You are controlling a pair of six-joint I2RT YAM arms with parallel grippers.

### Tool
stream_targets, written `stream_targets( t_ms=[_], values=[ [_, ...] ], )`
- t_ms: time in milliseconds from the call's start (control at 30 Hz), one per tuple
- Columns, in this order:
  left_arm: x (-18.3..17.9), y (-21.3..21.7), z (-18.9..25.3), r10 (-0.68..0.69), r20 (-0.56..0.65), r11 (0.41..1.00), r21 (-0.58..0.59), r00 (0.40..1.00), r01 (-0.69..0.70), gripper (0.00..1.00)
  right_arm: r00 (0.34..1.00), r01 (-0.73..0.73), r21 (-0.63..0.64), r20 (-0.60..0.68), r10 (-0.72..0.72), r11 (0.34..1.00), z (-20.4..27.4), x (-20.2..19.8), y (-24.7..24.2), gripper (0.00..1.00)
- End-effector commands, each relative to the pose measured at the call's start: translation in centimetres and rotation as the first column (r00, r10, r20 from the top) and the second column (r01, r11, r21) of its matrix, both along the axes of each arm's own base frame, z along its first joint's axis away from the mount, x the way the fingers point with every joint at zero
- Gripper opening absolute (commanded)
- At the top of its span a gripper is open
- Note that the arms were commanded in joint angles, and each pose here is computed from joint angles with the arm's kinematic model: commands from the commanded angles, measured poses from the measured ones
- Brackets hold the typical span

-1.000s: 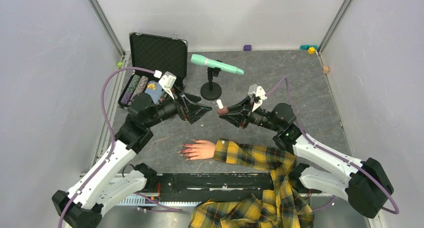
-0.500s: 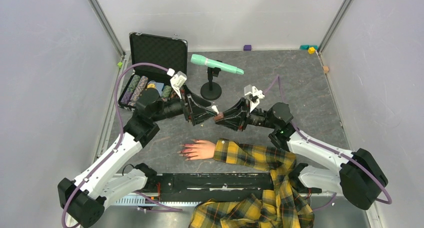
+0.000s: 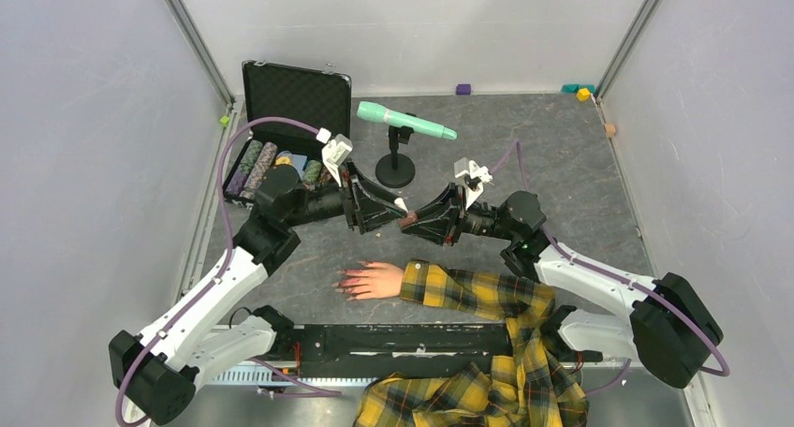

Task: Paint the nails
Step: Unscrew the nail polish bottle.

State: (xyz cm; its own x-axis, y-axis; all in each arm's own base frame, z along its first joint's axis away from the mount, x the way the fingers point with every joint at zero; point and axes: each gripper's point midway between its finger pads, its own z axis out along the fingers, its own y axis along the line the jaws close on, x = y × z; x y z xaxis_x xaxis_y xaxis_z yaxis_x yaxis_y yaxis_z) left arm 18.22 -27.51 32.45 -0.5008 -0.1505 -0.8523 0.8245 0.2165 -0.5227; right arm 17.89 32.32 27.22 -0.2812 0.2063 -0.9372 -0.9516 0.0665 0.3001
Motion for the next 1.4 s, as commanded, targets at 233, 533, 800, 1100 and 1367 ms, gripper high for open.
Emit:
stream_targets(
  t_ms=[233,533,800,1100,1367],
  values=[
    [-0.9,-0.9,0.4,-0.062,-0.004,0.998,-0.021,0.998,0.062,0.61,0.999,-0.003,0.05,0.04,0.001,0.999,2.5,0.4,0.3,0.0],
    [-1.1,-1.2,0.2,-0.086,-0.014,0.996,-0.015,0.996,0.085,0.38,0.999,0.0,0.045,0.035,-0.002,0.999,2.5,0.5,0.3,0.0],
    [-1.1,-1.4,0.0,-0.087,-0.023,0.996,-0.01,0.996,0.087,0.16,0.999,0.011,0.035,0.03,-0.012,0.999,2.2,0.8,0.4,0.0],
    [-0.7,-1.4,-0.3,-0.073,-0.043,0.997,0.002,0.996,0.073,0.02,0.994,0.107,-0.018,-0.004,-0.107,0.994,1.2,2.7,0.4,0.0],
    [1.4,-0.9,-2.0,0.057,-0.079,0.994,0.094,0.995,-0.049,0.02,0.951,0.304,-0.1,-0.027,-0.308,0.947,0.1,5.9,-0.7,0.0]
  ],
)
